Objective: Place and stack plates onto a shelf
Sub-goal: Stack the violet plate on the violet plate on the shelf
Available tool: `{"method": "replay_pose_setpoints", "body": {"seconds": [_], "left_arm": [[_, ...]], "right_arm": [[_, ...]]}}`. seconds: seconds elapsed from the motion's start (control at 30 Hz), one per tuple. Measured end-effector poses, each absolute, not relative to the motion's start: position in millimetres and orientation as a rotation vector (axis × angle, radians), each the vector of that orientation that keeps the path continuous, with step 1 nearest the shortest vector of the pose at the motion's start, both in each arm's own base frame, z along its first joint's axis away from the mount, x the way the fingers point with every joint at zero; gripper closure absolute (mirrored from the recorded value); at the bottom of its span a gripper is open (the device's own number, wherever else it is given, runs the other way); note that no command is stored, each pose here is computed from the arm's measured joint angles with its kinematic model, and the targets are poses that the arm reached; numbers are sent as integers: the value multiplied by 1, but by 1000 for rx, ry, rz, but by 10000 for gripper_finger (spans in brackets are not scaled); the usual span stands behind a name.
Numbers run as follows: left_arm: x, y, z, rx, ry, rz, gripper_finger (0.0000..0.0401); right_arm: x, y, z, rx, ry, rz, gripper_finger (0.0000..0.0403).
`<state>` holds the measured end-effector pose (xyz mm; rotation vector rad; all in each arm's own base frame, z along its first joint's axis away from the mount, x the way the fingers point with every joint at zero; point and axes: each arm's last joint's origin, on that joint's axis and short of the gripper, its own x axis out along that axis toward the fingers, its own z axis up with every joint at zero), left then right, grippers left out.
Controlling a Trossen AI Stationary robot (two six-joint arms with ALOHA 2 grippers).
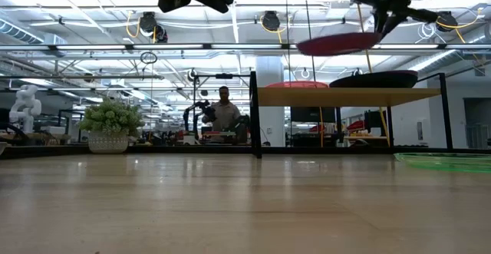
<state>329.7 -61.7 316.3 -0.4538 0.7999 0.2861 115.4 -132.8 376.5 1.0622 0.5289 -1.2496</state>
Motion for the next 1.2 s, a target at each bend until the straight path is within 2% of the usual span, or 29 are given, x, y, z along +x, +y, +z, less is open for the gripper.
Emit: {"method": "replay_pose_setpoints", "body": {"seconds": [0.5,1.2], "left_arm": [[328,-60,314,-463,826,307,327],[328,-59,315,-461,825,309,327]], "right_arm": [[88,-161,366,1050,639,-1374,403],[56,-170,360,1088,690,-1483,403]]}}
